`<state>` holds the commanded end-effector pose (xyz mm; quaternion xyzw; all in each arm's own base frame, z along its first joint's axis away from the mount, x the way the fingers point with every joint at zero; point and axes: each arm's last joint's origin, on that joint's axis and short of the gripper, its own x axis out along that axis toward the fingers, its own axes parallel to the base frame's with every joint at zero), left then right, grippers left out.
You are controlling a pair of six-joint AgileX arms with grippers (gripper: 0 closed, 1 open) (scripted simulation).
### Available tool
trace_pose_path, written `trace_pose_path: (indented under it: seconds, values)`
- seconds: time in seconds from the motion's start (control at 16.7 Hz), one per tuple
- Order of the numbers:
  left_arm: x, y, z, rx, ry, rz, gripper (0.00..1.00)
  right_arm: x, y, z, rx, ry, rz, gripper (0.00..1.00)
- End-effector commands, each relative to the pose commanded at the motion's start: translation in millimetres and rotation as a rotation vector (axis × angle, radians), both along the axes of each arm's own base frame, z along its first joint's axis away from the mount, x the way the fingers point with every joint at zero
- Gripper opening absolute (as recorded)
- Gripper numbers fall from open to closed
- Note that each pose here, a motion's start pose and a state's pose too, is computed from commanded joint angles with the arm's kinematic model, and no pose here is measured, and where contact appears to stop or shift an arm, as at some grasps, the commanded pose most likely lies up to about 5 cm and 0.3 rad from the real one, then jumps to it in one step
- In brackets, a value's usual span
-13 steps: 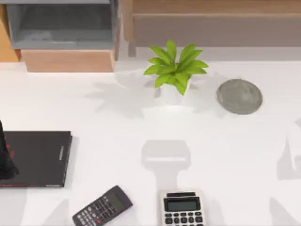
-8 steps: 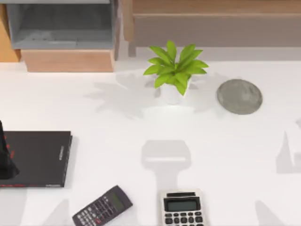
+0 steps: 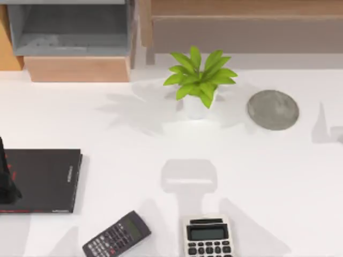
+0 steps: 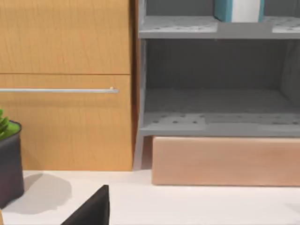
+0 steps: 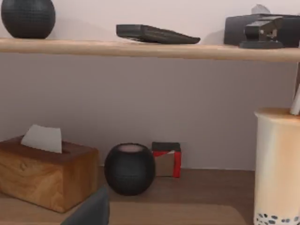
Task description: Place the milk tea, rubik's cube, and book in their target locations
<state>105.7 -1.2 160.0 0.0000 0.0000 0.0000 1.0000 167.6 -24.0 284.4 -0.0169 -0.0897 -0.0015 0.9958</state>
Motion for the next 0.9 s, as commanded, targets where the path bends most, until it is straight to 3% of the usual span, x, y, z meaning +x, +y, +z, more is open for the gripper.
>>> trace_pose_path:
  seconds: [0.24,0.48,0.66,0.9]
  values:
    - [0.0,0.0,0.0,0.0,0.0,0.0,1.0,83.7,-34.1,6.1,0.004,0.083,-0.005,1.0]
    - [0.0,0.0,0.0,0.0,0.0,0.0,1.0,161.1,-79.5,-23.4,0.02,0.157,-0.009,1.0]
    - [0.0,0.0,0.0,0.0,0.0,0.0,1.0,197.5,-109.3,-45.1,0.025,0.173,-0.011,1.0]
    - [0.0,0.0,0.0,0.0,0.0,0.0,1.0,218.1,-129.5,-58.3,0.025,0.172,-0.013,1.0]
